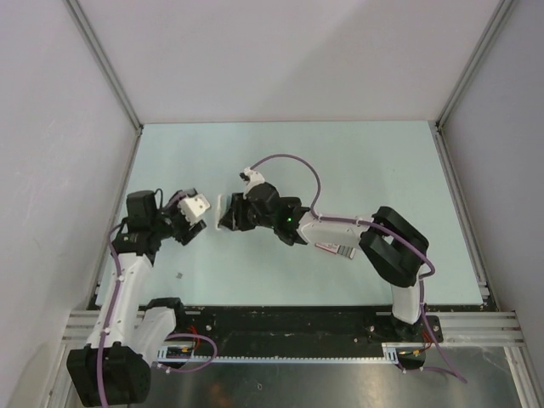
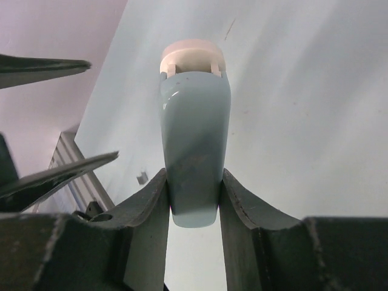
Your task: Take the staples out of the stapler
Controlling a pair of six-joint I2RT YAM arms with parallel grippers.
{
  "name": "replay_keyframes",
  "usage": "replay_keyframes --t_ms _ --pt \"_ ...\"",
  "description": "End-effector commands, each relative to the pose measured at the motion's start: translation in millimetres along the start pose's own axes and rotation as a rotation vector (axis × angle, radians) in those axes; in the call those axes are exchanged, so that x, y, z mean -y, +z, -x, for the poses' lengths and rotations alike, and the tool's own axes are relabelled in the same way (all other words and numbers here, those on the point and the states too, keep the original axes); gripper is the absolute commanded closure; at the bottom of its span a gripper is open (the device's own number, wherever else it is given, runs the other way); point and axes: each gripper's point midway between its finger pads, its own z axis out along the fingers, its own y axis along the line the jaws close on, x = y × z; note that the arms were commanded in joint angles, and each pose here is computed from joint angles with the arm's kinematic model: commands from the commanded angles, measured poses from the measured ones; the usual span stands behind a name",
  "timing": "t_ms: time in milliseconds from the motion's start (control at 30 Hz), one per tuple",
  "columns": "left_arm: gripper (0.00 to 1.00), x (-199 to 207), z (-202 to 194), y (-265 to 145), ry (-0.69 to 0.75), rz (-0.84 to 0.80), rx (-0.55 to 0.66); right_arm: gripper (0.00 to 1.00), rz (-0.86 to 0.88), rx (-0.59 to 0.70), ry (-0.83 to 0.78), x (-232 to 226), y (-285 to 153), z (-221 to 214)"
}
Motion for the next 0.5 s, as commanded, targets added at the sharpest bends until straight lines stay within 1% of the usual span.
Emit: replay_keyframes --t_ms 0,100,200,333,367,400,467 --pt "0.29 -15.0 47.2 -17.4 -0.265 -0.016 0.143 1.00 -0.029 0.015 0.010 -13.6 10.5 19.2" --pt "0.27 -35.3 61.0 -29.9 -0.455 -0.006 0.202 1.00 -0.116 -0.061 -0.024 -6.1 19.2 3.0" --pt "0.23 -50.7 69.7 -39.2 -0.584 0.011 0.229 1.00 -0.199 -0.145 -0.077 -2.3 34.9 -16.5" --pt "0.15 -61.6 82.7 -51.9 -0.635 0.044 0.259 1.00 -0.255 -0.229 -0.110 1.2 52.1 -39.1" --pt "0.08 -61.5 85.1 -54.7 -0.638 0.051 0.266 1.00 -0.268 -0.239 -0.117 2.8 55.5 -41.8" --pt "0.04 -60.7 87.9 -57.9 -0.638 0.056 0.274 1.00 -0.284 -0.251 -0.123 5.1 58.7 -44.4" --pt "0.01 -58.5 92.7 -63.9 -0.636 0.069 0.289 1.00 -0.320 -0.284 -0.138 9.1 61.9 -49.4"
